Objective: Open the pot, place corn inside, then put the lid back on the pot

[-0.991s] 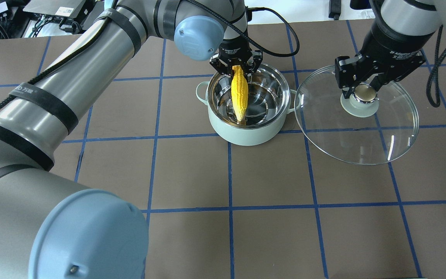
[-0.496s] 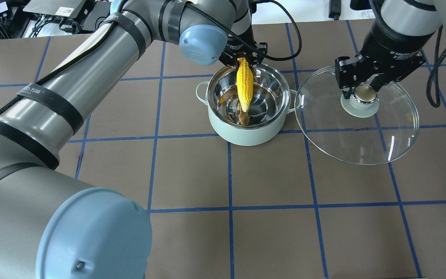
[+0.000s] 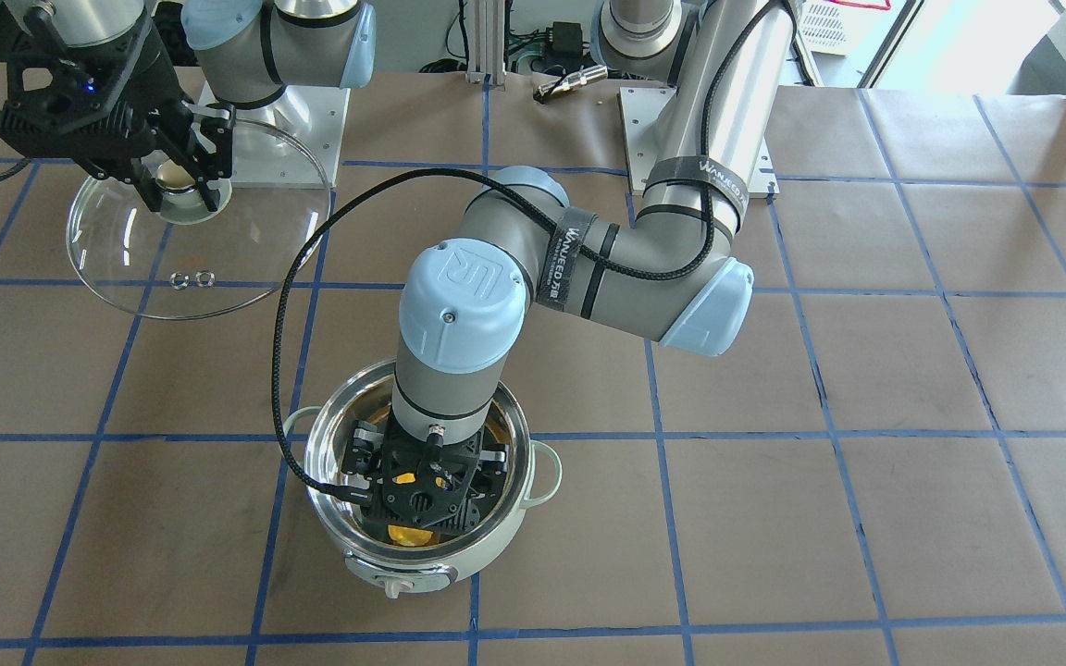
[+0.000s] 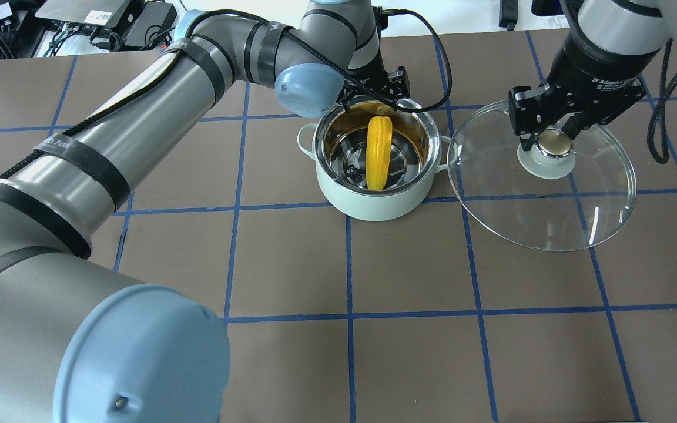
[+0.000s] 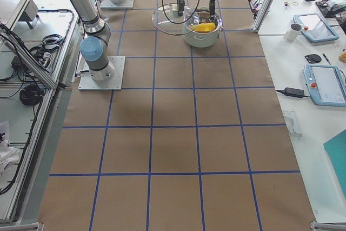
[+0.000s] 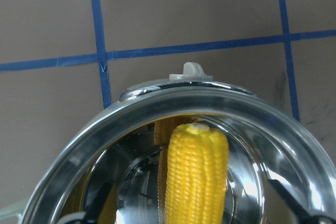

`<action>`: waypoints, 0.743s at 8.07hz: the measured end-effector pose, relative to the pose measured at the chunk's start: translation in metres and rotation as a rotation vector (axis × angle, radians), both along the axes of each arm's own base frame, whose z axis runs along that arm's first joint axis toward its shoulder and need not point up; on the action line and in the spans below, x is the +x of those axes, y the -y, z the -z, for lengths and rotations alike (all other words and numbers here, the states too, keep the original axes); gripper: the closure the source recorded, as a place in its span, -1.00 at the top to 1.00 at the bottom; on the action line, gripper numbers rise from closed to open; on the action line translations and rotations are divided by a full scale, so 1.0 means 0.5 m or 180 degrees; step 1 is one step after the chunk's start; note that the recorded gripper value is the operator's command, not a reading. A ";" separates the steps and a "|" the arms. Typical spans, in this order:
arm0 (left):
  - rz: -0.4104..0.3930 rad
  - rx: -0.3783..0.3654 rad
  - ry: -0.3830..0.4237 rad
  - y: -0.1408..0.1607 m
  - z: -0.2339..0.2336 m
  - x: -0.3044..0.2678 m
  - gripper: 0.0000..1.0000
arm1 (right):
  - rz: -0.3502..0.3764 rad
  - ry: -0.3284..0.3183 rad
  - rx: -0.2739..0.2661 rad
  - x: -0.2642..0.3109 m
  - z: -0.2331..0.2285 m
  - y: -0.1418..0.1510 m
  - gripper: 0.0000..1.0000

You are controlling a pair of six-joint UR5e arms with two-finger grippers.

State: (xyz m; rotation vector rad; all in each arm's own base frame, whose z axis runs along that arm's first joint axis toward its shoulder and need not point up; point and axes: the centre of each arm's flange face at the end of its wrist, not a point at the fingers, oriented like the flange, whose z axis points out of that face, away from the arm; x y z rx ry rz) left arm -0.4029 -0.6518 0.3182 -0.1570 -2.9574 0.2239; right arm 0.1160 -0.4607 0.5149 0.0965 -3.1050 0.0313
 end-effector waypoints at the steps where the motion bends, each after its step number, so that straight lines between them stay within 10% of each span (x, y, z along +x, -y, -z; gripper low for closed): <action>1: 0.0005 -0.0101 -0.0036 -0.005 0.016 0.002 1.00 | 0.0000 0.0000 -0.0003 0.000 0.000 0.000 -0.21; 6: 0.0218 0.0070 0.0119 -0.034 -0.101 0.112 1.00 | 0.0147 -0.0027 -0.0065 0.000 -0.015 0.098 -0.16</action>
